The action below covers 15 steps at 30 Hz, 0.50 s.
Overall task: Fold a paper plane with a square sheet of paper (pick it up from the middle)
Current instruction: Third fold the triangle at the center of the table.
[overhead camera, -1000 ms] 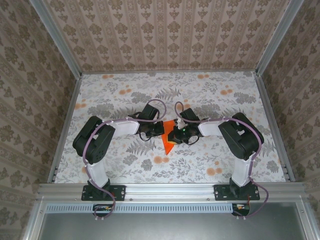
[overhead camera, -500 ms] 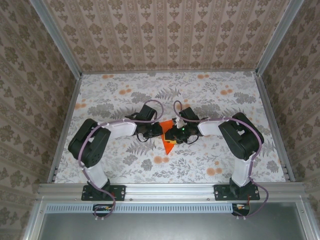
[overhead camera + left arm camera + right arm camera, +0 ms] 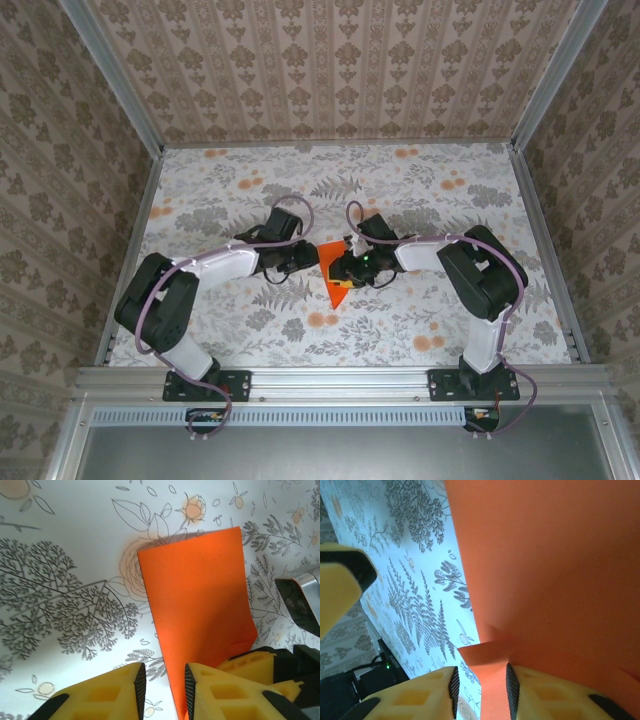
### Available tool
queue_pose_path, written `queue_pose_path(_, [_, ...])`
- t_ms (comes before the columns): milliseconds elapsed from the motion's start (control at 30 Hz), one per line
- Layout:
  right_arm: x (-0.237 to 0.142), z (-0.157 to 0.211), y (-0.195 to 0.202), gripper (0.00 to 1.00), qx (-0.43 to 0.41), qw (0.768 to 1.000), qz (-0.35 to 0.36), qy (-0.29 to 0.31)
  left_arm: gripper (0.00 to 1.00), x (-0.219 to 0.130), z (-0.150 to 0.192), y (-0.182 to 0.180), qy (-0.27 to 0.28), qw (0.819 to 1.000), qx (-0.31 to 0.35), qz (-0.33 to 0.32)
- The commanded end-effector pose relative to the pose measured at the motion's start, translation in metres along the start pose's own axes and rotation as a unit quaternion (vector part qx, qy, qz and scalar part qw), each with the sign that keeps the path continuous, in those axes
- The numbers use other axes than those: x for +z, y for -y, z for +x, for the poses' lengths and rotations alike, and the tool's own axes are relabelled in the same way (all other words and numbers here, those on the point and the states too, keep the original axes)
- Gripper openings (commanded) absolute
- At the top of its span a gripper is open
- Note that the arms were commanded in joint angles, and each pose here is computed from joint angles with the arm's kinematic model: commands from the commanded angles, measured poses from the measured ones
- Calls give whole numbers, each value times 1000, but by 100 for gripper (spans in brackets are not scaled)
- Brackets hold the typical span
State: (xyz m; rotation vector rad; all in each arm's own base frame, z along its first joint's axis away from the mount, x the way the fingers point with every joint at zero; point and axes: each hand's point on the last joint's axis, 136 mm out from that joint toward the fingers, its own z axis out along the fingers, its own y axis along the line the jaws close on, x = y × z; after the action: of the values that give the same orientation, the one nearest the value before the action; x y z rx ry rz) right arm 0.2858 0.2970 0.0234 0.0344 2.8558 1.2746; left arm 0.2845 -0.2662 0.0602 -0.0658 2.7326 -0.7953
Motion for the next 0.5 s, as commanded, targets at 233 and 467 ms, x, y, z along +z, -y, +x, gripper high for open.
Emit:
queue_pose_path(233, [4,18,43,5,34,996,77,-14,7,15,33,23,-42,998,33,31])
queue_pose_path(467, [3,18,43,2,35,996,78,-14,0,29,47,23,-60,997,31,38])
